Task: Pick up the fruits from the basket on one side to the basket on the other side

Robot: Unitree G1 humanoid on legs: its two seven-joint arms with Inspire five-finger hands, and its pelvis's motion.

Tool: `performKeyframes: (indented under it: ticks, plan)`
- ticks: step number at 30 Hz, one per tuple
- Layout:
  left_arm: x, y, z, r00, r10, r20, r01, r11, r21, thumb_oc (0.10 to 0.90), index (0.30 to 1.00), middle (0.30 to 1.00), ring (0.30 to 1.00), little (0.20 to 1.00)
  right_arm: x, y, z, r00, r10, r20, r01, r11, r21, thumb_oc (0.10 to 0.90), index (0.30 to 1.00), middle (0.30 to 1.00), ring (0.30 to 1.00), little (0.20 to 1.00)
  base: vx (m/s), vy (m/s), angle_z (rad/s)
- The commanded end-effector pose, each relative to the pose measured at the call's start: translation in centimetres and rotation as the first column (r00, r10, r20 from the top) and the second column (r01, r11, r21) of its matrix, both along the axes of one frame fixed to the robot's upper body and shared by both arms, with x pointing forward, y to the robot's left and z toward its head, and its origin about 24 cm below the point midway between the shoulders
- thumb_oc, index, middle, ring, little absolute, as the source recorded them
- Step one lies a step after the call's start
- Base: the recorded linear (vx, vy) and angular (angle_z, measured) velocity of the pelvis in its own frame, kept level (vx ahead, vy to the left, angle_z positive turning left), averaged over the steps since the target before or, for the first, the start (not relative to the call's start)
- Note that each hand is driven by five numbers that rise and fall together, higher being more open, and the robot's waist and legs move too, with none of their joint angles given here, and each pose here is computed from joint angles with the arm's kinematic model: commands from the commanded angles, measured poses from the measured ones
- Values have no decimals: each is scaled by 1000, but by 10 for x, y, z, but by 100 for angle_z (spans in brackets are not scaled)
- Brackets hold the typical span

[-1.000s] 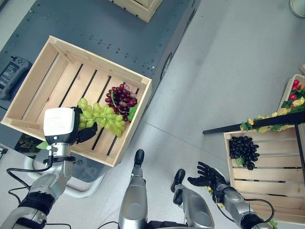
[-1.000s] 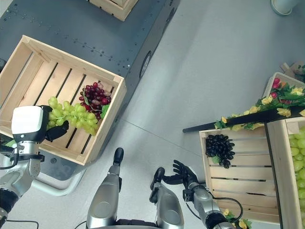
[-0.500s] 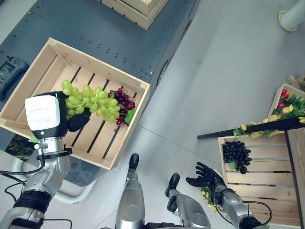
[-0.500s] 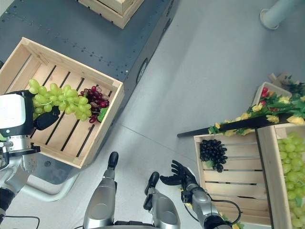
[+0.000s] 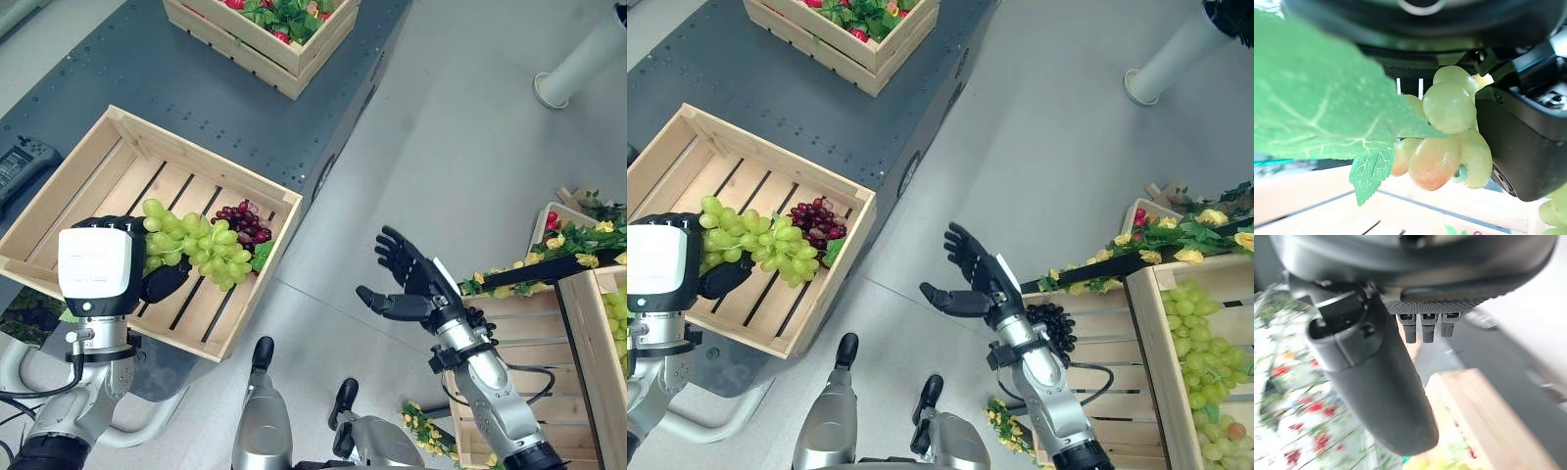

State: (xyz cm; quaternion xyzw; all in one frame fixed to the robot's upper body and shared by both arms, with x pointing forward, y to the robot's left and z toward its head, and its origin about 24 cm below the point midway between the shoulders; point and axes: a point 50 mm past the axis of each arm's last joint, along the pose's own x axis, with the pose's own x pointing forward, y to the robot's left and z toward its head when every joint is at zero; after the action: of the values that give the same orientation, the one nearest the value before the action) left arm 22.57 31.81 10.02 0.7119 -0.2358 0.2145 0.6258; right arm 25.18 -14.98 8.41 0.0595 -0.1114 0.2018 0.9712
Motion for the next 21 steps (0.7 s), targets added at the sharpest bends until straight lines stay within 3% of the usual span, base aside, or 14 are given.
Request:
performKeyframes:
  ticks: [1,6,12,21]
  plan:
    - [18,-32,25,980,-156,127,158,987,-8,400,300,300,300,300,-9,3,35,979,115,170,-116,993,-3,800,900,900,900,900,7,64,1]
    - [27,-52,30,965,-237,110,244,968,-54,400,300,300,300,300,-13,20,46,949,232,213,-222,973,-68,800,900,900,900,900,11,-3,3]
    - [36,-75,35,943,-315,108,324,943,-77,400,300,300,300,300,-6,38,53,925,342,165,-340,940,-39,800,900,900,900,900,8,-19,3]
    - [36,-90,39,920,-371,125,384,917,-106,400,300,300,300,300,-7,52,50,911,393,123,-379,917,-126,800,900,900,900,900,9,-15,-1]
